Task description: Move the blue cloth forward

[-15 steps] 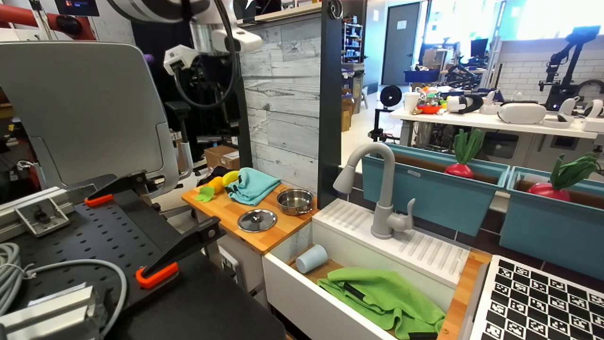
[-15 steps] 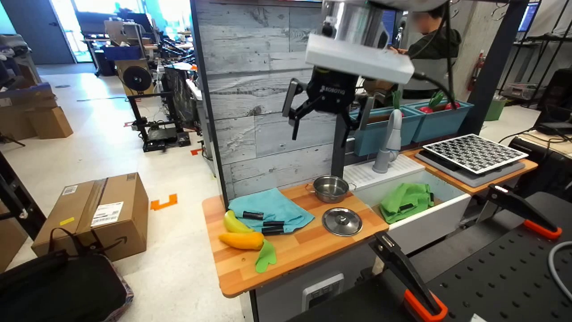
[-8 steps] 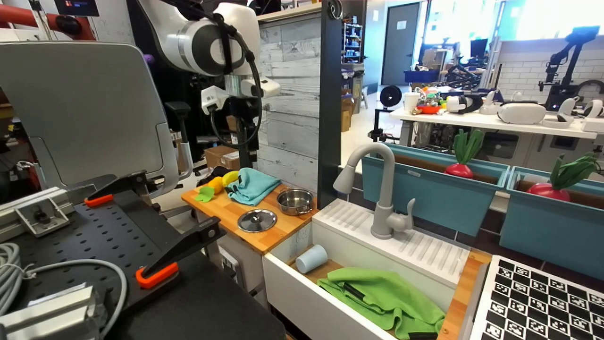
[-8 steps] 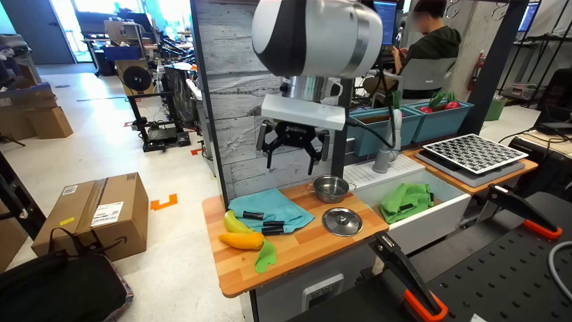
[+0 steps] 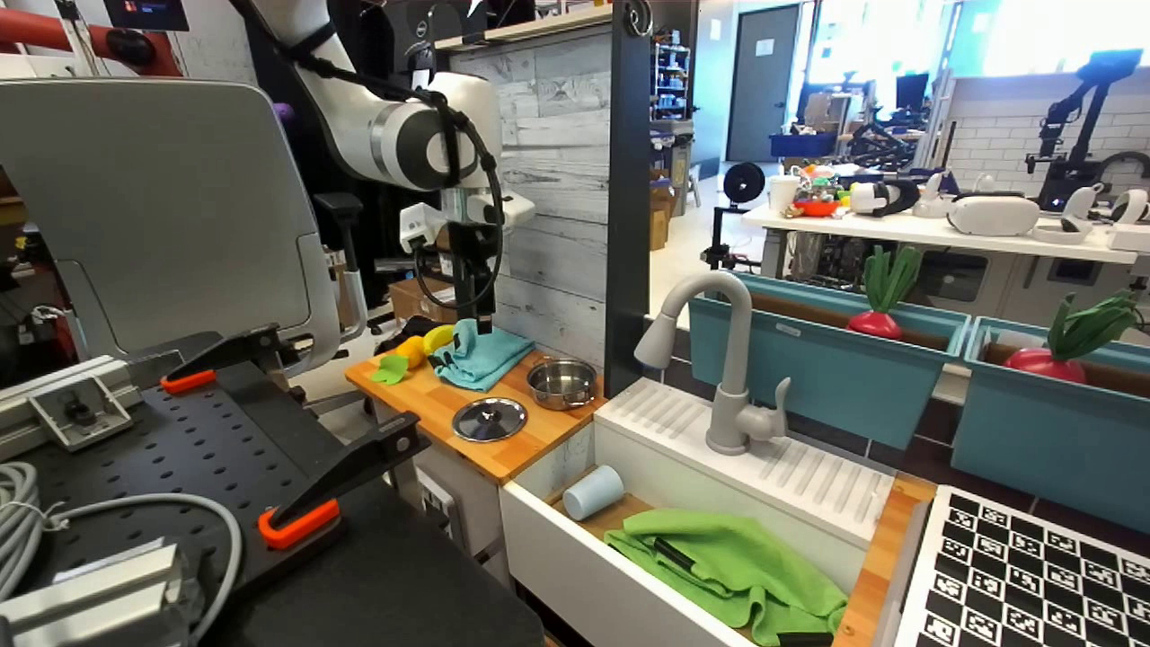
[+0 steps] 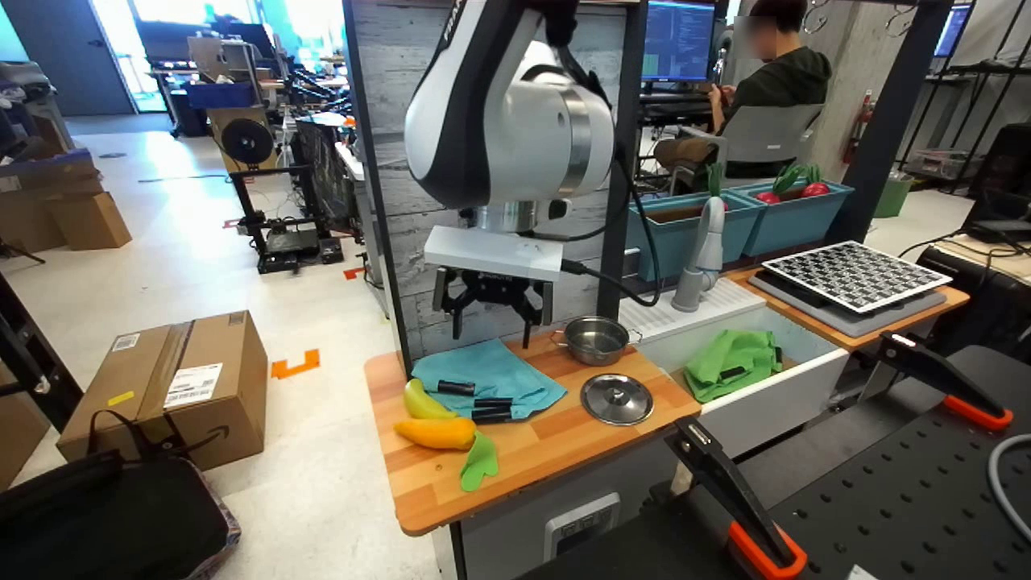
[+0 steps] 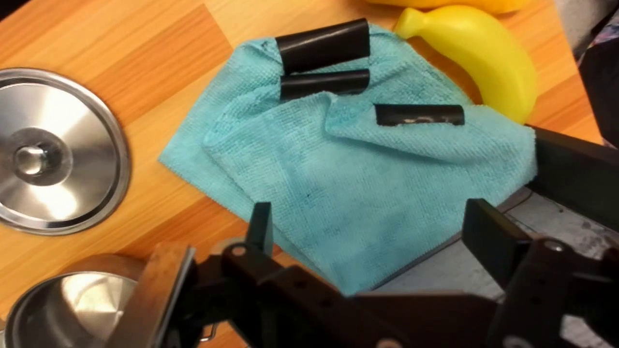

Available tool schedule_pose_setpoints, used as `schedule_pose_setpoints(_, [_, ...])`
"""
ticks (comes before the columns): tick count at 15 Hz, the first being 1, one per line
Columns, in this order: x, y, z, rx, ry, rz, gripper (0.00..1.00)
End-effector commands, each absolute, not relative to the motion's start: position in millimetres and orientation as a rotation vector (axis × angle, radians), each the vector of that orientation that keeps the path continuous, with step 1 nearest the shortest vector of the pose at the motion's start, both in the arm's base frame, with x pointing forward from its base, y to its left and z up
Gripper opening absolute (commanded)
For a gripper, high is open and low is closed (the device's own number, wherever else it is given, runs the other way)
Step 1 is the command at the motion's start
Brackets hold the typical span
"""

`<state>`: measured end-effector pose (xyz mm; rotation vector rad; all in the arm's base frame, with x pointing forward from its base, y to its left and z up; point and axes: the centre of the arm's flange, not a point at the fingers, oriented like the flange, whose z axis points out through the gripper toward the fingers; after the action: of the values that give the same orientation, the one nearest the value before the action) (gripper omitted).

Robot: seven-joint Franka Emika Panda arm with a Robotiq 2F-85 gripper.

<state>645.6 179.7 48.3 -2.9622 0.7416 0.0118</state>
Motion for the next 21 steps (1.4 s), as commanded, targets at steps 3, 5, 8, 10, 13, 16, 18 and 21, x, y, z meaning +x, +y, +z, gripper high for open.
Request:
schedule_pose_setpoints(3, [661.4,194.4,7.6,-3.008,0.776,0.014,1.00])
schedule_pose_setpoints(5, [660.0,197.2,-2.8,-3.022,0.773,0.010,1.00])
schedule_pose_setpoints(8, [655.6,201.3,-15.0,-3.050,0.762,0.001,1.00])
schedule_pose_setpoints(10, [652.0,202.8,-20.8,-3.067,0.750,0.005,1.00])
schedule_pose_setpoints(13, [642.9,204.6,-27.0,-3.098,0.714,-0.002,1.00])
schedule_pose_setpoints(16, [628.5,203.0,-26.1,-3.135,0.651,-0.009,1.00])
schedule_pose_setpoints(18, [618.9,200.8,-25.5,-3.161,0.596,-0.022,1.00])
schedule_pose_setpoints(21, [605.6,197.5,-28.9,-3.197,0.535,-0.007,1.00])
